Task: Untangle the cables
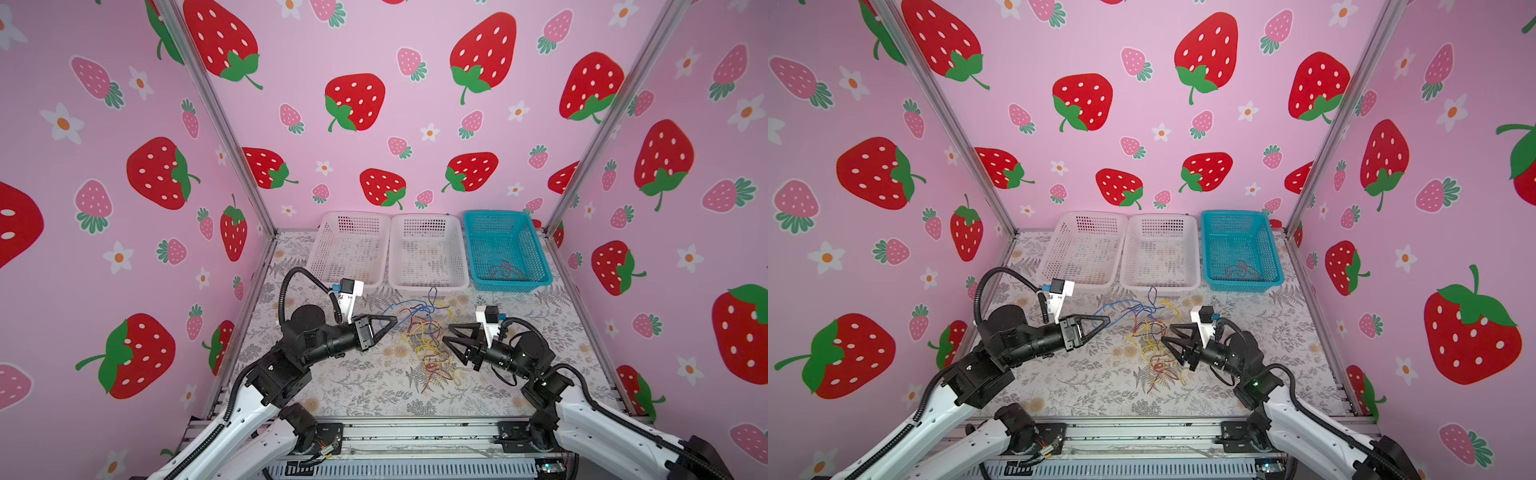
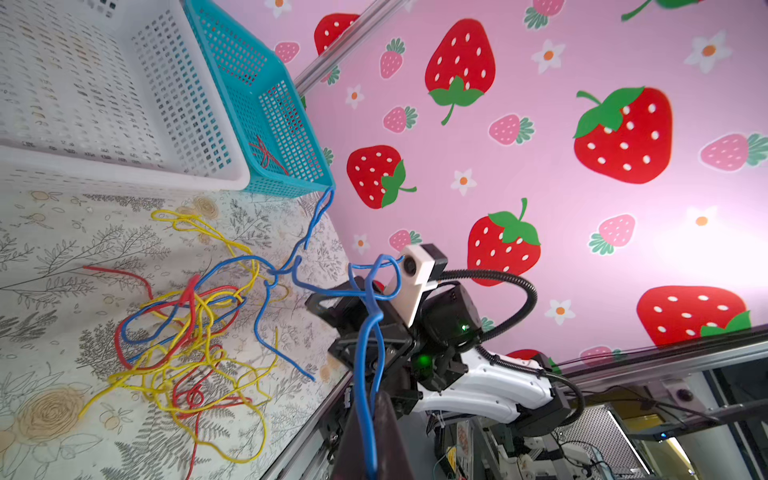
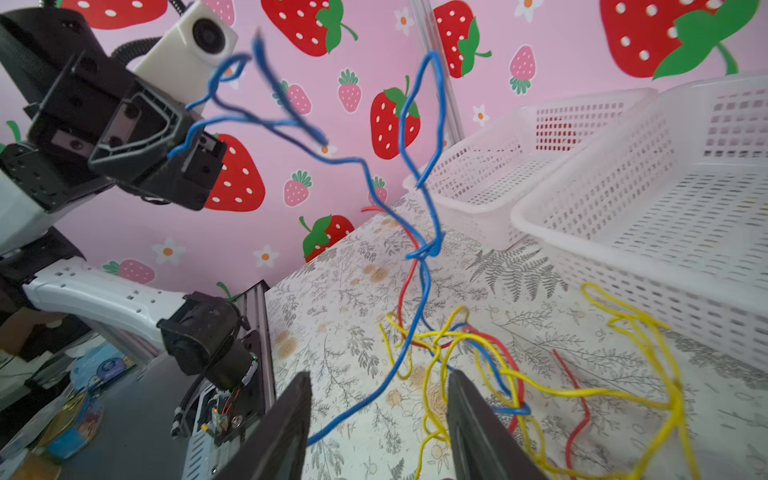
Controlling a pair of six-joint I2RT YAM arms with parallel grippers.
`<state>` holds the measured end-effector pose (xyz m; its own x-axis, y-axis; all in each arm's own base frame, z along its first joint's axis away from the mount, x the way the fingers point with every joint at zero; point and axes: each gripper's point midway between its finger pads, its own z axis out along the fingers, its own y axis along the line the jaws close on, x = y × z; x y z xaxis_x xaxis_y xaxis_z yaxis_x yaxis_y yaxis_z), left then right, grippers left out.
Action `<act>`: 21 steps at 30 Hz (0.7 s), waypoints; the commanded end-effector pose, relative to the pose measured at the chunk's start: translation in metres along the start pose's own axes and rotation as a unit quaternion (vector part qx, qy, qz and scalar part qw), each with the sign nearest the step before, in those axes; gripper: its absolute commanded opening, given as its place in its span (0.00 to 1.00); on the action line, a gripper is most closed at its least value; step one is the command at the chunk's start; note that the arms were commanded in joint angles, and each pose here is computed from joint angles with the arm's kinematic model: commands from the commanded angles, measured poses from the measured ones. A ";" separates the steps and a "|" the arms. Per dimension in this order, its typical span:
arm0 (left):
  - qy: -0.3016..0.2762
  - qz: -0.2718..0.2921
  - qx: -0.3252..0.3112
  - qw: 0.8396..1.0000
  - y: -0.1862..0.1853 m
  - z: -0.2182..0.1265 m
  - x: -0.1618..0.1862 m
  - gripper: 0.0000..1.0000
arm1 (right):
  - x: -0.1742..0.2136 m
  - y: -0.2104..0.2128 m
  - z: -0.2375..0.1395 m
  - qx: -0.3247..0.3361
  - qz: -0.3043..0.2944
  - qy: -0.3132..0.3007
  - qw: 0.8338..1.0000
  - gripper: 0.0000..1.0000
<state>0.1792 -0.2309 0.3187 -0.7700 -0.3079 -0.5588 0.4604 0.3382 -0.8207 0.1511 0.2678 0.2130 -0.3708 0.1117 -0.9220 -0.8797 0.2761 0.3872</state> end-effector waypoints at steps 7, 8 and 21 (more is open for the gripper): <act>-0.081 -0.002 0.048 0.996 -0.025 -0.010 -0.022 0.00 | -0.007 0.015 0.023 0.002 -0.017 -0.037 0.999 0.49; -0.084 0.000 0.050 0.995 -0.027 -0.011 -0.023 0.00 | -0.005 0.012 0.024 0.011 -0.016 -0.036 0.999 0.48; -0.076 -0.007 0.060 0.995 -0.034 -0.010 -0.013 0.00 | -0.003 -0.024 0.023 0.110 -0.090 -0.036 0.989 0.51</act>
<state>0.1708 -0.2324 0.3312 -0.7416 -0.3987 -0.5395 0.4615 0.2805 -0.8416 0.1744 0.2808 0.2058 -0.2487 0.1260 -0.9604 -0.8361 0.4727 0.2785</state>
